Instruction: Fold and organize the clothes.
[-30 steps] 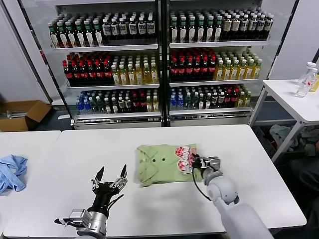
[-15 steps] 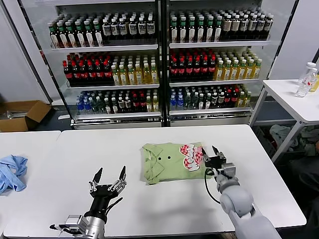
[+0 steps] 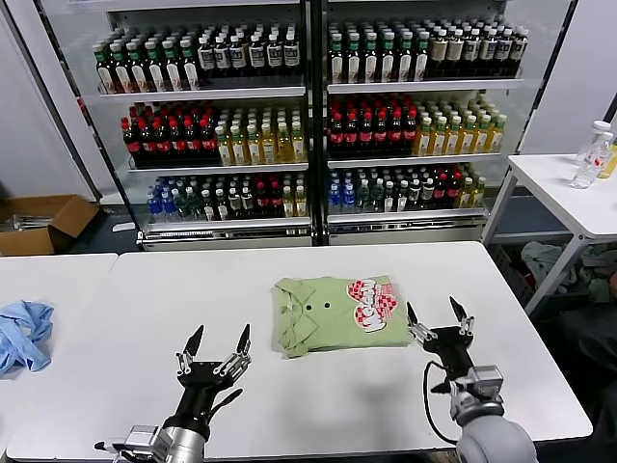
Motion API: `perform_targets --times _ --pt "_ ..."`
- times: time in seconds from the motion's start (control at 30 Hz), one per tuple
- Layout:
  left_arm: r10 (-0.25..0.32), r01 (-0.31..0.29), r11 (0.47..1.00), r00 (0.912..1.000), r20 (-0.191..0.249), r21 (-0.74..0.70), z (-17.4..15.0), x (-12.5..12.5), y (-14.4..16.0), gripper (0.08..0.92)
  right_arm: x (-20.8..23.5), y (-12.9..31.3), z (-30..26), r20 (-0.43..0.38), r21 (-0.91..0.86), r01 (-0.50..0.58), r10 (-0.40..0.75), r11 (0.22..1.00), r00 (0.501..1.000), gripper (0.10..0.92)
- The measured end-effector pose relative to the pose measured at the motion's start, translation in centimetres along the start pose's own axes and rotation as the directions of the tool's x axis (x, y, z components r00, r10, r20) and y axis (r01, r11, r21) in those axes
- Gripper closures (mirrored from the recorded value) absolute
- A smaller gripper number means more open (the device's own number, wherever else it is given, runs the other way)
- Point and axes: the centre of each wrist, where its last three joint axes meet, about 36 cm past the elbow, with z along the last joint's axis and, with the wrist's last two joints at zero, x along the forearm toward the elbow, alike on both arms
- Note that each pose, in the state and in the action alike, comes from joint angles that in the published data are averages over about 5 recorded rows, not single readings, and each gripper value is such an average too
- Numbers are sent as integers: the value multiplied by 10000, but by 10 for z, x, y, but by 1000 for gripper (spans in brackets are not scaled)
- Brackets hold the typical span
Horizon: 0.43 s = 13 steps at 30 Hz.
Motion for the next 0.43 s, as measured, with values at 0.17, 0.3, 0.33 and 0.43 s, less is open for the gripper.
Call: perform_targets --times 0.17,0.3,0.33,0.43 --pt "13 -13 10000 10000 23 -19 -2 4 -1 177 19 3 -5 197 -69 18 -17 10000 9998 200" --pt "-18 18 10000 10000 38 -23 -4 7 -2 177 29 5 -8 356 -113 -31 35 9999 9994 200" --pt "-26 26 10000 10000 37 -16 -4 8 -2 177 31 6 -9 389 -114 -51 55 9999 9992 200" --pt "-34 34 10000 10000 20 6 -5 10 -3 177 35 6 -10 453 -113 -84 89 9999 9989 200"
